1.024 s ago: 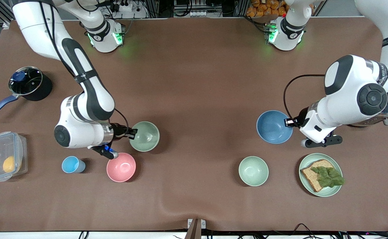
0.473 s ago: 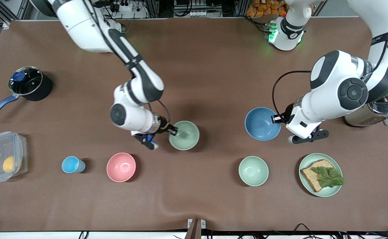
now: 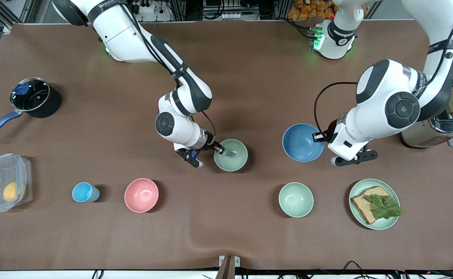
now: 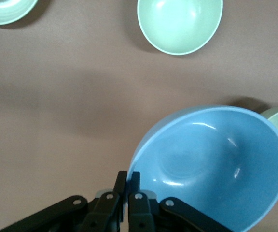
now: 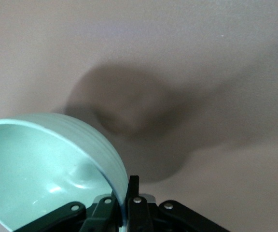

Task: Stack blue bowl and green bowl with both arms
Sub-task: 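Carry the green bowl and blue bowl toward each other at table center, then lower the blue bowl into the green bowl with the left gripper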

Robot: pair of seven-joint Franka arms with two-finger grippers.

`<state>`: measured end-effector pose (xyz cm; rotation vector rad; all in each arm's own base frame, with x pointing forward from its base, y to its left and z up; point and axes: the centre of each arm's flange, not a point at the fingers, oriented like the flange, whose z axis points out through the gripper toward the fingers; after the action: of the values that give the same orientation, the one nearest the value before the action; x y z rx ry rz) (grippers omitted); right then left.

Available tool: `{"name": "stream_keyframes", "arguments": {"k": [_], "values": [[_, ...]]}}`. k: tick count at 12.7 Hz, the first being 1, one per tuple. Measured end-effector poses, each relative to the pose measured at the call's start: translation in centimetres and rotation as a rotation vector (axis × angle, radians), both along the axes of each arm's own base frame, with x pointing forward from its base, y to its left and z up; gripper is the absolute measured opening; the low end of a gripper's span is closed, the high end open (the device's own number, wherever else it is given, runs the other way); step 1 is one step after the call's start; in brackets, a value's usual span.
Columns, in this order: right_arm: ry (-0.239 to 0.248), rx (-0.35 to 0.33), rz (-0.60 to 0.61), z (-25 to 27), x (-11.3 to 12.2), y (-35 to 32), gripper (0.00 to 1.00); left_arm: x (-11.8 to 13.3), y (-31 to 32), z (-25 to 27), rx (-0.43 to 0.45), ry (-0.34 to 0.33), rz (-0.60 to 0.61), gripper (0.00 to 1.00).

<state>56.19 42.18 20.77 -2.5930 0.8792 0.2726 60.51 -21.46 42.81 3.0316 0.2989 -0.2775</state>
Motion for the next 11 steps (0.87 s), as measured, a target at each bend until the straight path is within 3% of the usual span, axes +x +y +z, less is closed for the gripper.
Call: {"name": "stream_keyframes", "arguments": {"k": [4,7,11], "values": [[-0.002,-0.011,0.006,-2.2,-1.0,0.9,0.11,-1.5,-3.4,-1.3,0.005,0.021,0.008,0.05],[-0.001,-0.017,0.001,-2.8,-0.9,0.6,0.42,-1.6,-3.7,-1.7,0.003,0.017,0.004,0.05],[-0.035,-0.001,-0.023,-0.8,0.6,0.3,0.88,-1.7,-4.4,-1.7,-0.007,0.000,-0.002,0.05]]}}
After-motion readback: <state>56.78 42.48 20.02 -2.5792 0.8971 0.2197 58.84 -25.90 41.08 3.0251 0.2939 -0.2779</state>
